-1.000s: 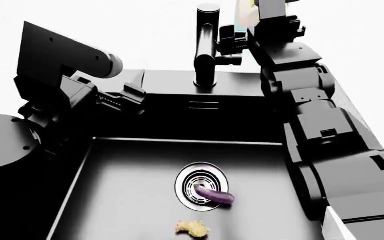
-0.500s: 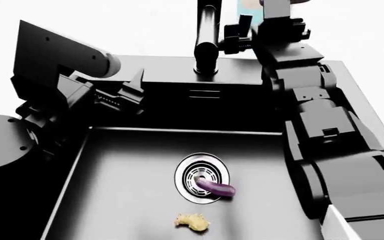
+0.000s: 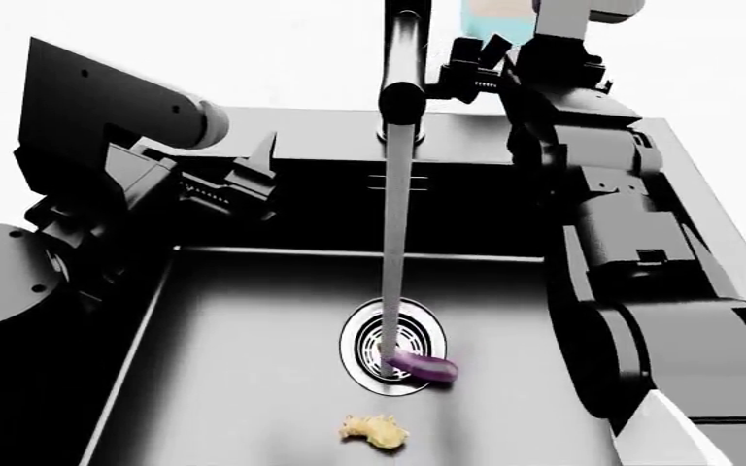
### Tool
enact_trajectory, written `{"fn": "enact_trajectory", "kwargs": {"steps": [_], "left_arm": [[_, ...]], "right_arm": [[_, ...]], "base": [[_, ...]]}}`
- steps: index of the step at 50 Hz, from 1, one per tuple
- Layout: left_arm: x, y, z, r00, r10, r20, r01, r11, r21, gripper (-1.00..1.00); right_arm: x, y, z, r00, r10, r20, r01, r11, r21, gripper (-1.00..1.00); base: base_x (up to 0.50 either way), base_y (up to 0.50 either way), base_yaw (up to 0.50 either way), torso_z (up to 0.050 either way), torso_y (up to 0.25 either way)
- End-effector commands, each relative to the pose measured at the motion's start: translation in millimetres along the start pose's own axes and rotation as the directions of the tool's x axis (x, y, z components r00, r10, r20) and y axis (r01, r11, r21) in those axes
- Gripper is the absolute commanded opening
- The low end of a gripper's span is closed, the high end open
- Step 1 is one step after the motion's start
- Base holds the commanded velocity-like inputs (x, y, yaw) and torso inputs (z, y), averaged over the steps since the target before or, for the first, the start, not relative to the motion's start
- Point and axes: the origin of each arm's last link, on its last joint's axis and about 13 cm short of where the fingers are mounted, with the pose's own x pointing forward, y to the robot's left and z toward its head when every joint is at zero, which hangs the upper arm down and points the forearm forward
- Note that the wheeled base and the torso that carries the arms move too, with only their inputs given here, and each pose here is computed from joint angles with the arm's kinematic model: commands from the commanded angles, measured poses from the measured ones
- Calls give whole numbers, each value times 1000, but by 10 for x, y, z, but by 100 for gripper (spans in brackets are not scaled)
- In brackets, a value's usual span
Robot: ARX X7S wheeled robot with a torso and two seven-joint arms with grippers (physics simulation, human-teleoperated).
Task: Pick up the fruits and vegetables and place them in the sink. Turn on the sink faucet to wash them. Then turn the sink off and put them in the tray.
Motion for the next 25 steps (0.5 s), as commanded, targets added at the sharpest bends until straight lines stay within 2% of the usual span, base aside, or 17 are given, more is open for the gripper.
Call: {"fn": "enact_trajectory", "kwargs": {"steps": [1,8,15,25], "left_arm": [[3,0,-1,1000,-1,-2,1,1000,-1,100],[4,-4,-8,1000,-1,-3,1,1000,-1,100],[4,-10,-22,1000,-3,-4,3,1000,-2,100],[6,-5,-25,1000,-1,-6,1,1000,-3,100]], "right_arm": [[9,-165,-1,992,-125,7,125,988,-95,100],[10,-161,58,992,-119,30,122,987,-100,100],[3,-154,279,989,-101,109,113,988,-105,100],[1,-293,374,981,-135,138,147,986,-82,100]], "base": [[0,0,0,0,0],[0,0,0,0,0],[0,0,0,0,0],[0,0,0,0,0]]}}
